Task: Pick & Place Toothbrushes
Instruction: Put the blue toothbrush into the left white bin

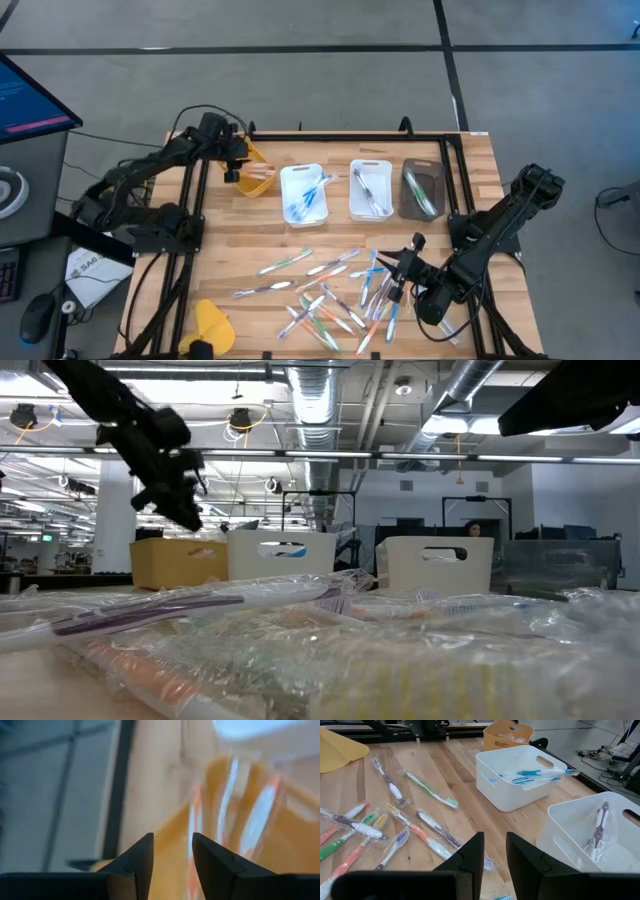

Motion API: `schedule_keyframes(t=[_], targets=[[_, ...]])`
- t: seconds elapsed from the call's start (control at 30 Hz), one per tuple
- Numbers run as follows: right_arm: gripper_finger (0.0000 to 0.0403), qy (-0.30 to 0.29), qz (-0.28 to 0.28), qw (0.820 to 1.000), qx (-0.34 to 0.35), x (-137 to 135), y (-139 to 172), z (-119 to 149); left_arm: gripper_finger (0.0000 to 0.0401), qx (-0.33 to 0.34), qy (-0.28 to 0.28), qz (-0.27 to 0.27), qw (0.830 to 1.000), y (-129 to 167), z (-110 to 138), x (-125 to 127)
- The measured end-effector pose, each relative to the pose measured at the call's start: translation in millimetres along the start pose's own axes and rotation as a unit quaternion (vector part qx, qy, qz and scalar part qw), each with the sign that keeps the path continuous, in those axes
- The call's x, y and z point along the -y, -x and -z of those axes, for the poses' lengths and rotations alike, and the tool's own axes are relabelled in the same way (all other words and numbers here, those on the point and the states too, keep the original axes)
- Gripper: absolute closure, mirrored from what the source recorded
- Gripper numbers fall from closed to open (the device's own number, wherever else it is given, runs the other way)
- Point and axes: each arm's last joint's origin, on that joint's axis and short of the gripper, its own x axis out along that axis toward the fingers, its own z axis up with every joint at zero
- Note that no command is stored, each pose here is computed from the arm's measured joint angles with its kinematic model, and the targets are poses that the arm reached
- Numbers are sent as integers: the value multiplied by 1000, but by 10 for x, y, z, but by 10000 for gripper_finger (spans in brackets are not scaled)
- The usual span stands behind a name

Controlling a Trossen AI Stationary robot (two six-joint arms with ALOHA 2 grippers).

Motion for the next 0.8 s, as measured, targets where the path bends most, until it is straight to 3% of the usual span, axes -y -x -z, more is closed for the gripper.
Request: schedule_keyframes(t=[0.17, 0.33, 0.5, 0.67, 0.8], targets=[[328, 0, -4, 1000, -5, -2, -1, 3, 272, 82, -28, -56, 995, 330, -277, 89], [328, 13, -55, 996, -72, -31, 3, 43, 272, 157, -45, -45, 986, 530, -537, 314], [328, 16, -116, 982, -150, -66, 20, 87, 272, 215, -86, 29, 972, 568, -803, 657], [328, -40, -170, 953, -248, -101, 51, 133, 272, 244, -73, 132, 958, 579, -1014, 1044], [328, -103, -181, 928, -309, -118, 78, 157, 272, 255, -57, 201, 944, 600, -1144, 1322]])
